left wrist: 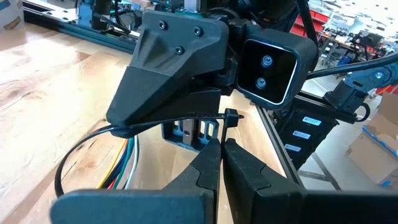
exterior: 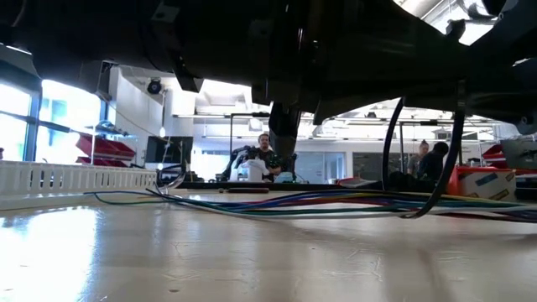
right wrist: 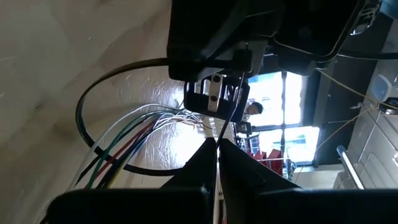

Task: Ziptie cables
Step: Wrap the black zip tie around the cable

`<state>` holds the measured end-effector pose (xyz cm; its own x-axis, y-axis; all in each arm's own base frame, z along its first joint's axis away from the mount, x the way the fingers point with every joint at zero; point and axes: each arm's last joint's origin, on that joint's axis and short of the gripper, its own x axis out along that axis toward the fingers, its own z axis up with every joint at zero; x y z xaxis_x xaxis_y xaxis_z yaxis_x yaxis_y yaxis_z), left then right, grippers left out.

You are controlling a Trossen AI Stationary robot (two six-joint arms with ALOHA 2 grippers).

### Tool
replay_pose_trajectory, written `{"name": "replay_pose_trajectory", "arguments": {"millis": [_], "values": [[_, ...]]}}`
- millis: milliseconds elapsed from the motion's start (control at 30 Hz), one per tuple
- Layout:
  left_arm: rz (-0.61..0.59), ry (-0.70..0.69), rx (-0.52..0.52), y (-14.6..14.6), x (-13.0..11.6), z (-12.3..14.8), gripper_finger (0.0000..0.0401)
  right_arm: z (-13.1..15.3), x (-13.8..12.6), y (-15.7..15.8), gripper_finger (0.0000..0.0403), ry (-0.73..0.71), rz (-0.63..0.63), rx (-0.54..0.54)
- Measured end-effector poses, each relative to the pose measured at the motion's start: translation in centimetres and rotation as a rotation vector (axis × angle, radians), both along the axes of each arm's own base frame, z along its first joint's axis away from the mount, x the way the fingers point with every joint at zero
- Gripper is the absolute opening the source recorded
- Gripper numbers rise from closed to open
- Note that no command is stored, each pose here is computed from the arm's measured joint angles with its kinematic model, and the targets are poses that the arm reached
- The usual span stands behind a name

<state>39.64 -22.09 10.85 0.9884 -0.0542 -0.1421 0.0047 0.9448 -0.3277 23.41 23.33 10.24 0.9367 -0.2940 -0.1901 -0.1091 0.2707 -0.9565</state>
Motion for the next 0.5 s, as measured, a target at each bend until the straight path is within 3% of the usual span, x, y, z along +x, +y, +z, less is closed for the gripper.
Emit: {"name": "replay_pose_trajectory", "arguments": {"millis": [500], "values": [[0.012,0.001,-0.049,0.08,0.04,0.01,0.0,0.38,-0.39,0.62,0.0,-0.02,0.025,-0.009]]}}
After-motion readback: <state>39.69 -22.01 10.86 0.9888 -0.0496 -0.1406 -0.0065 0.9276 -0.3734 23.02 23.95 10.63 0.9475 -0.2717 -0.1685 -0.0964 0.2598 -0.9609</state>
